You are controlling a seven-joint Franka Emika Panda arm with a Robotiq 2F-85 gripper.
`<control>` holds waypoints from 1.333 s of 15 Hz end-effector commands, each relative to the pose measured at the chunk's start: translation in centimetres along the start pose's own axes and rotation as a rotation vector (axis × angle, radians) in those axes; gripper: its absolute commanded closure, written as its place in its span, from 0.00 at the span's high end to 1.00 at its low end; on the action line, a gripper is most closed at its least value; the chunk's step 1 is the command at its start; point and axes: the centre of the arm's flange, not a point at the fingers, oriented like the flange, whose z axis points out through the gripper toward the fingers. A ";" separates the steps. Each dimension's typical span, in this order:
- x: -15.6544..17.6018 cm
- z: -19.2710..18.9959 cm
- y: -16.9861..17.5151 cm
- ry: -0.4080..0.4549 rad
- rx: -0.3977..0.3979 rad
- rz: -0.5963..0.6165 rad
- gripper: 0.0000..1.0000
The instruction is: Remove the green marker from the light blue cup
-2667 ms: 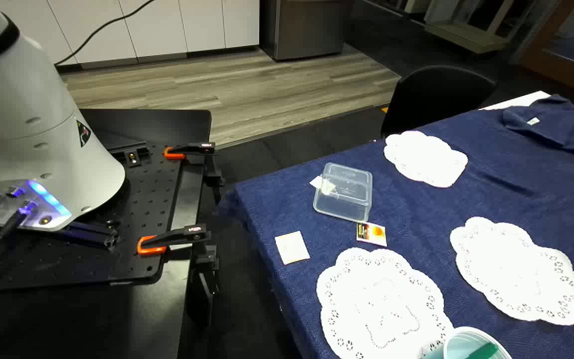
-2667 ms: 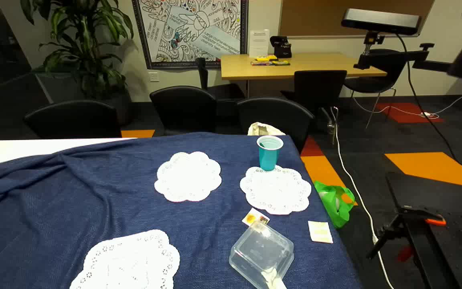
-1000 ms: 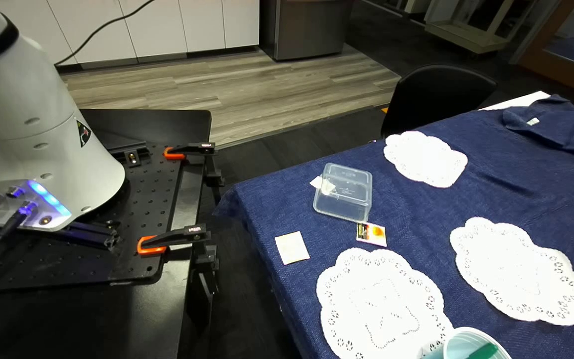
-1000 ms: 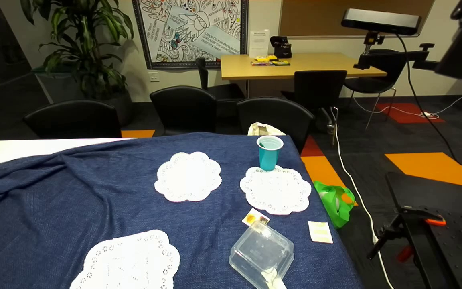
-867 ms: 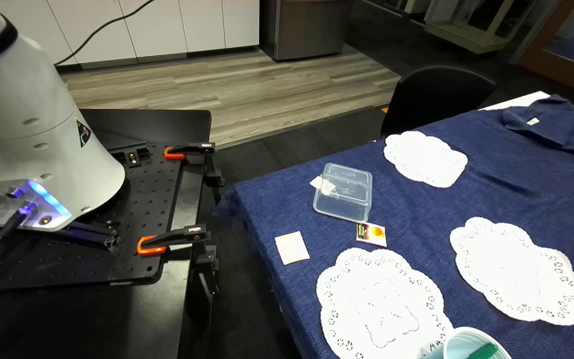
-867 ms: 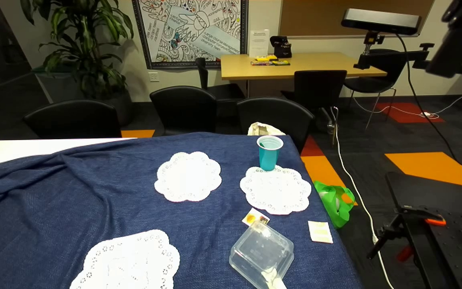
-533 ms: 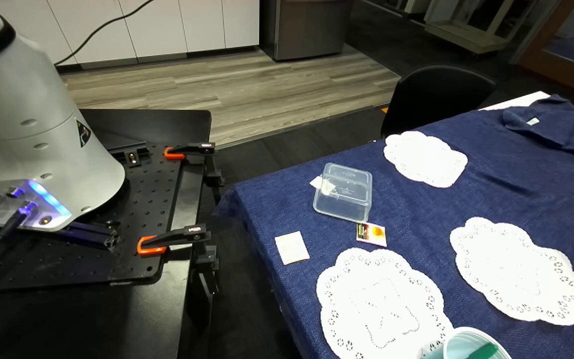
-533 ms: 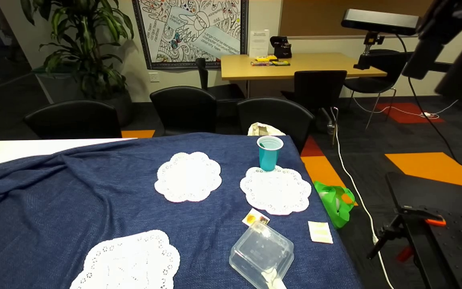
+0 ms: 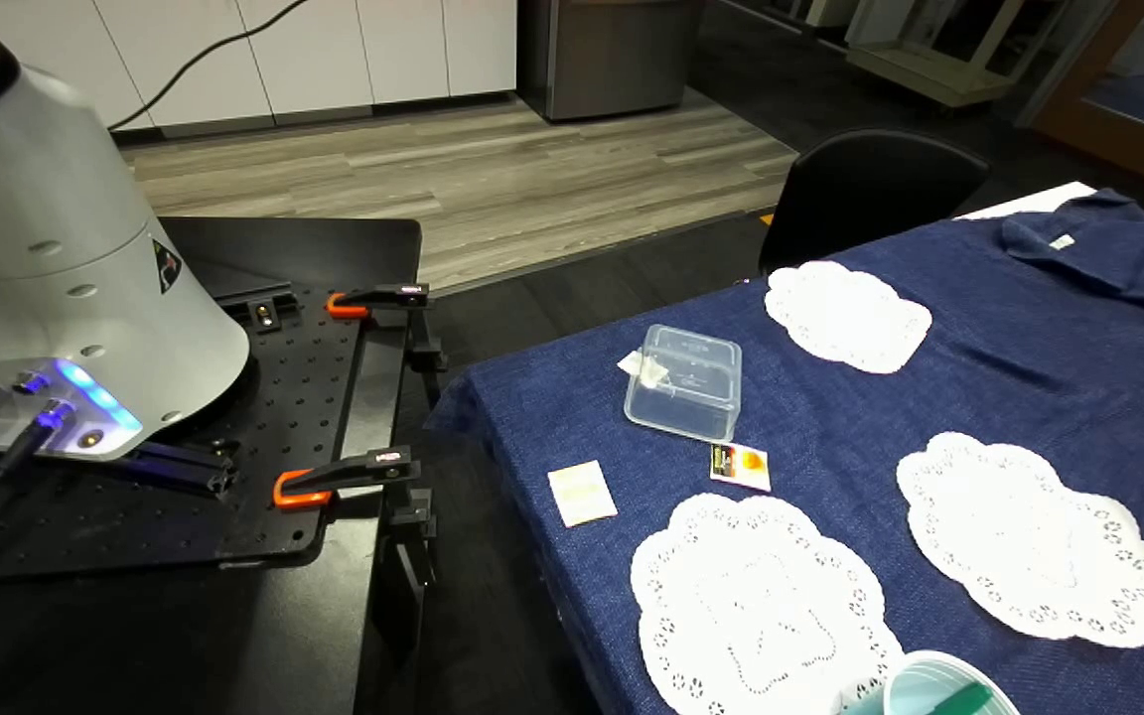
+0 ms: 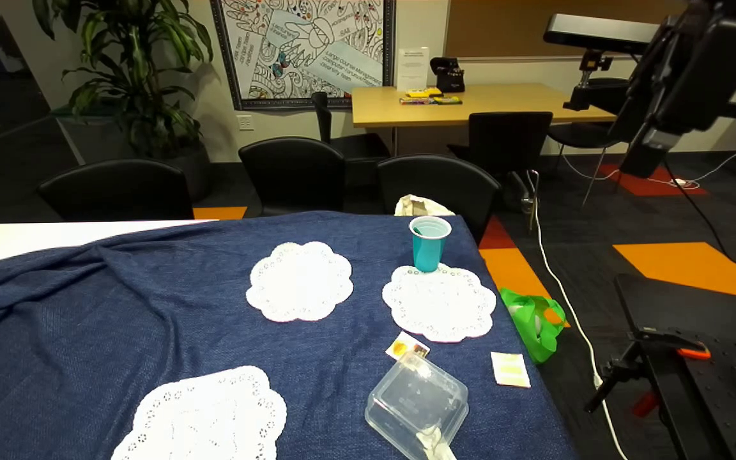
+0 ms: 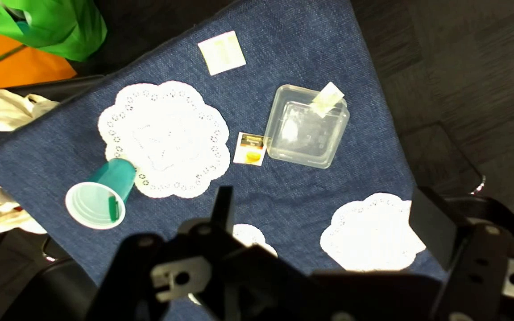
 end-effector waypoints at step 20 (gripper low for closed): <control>3.9 -1.0 14.0 -0.115 -0.071 0.184 1.00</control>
